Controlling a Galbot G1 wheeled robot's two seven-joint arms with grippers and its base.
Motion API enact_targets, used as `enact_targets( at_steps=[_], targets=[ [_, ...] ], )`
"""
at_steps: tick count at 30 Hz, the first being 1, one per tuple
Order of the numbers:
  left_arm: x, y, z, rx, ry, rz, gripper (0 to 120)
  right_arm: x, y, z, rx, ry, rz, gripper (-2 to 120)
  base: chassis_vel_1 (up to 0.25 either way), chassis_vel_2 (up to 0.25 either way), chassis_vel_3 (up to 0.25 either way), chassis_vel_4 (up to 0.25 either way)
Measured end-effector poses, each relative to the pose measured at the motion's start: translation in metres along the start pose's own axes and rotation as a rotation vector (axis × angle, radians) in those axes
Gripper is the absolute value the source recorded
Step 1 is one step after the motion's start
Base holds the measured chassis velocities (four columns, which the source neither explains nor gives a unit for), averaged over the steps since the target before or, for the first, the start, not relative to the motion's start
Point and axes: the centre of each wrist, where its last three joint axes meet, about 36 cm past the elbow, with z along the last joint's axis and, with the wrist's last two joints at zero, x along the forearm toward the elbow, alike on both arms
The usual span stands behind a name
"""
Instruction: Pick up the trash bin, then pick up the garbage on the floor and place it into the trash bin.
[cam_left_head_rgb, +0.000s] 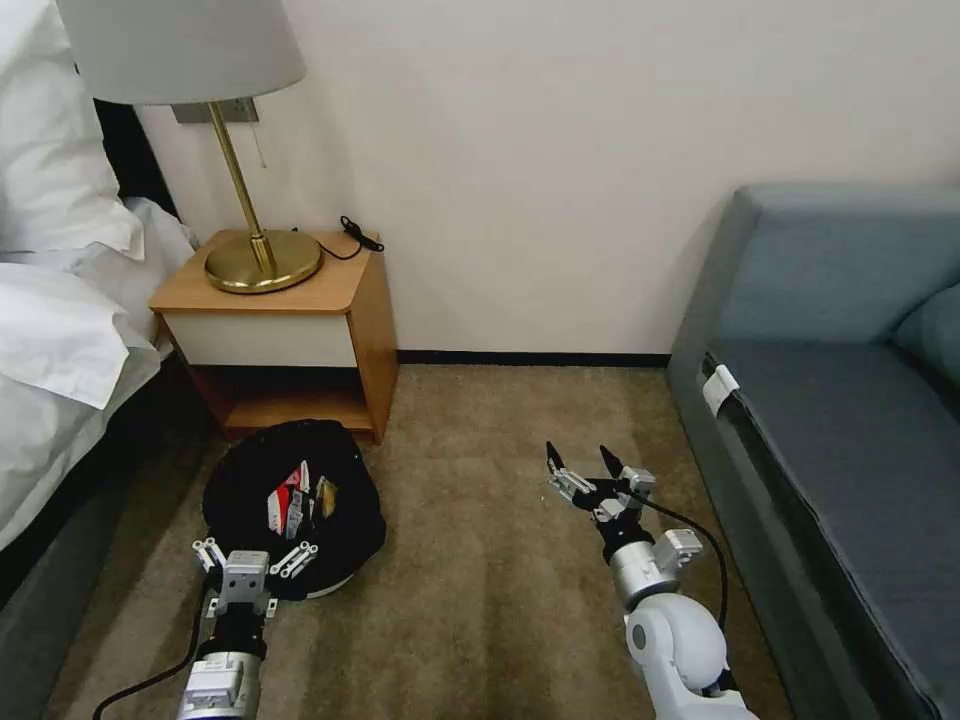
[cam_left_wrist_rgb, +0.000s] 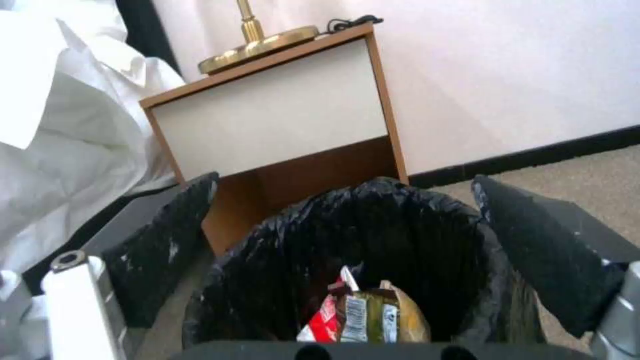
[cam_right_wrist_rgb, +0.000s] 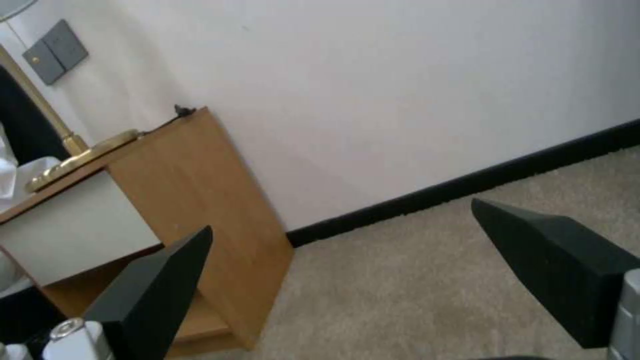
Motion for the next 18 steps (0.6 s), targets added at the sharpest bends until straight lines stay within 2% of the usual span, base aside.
enact_targets(
  at_steps=[18],
  targets=[
    [0.0000,0.0000,0.0000,0.000,0.000,0.000,100,0.0000,0.0000,0.0000,0.000,0.000,0.000,100,0.000,0.000,0.000,0.000]
  ],
)
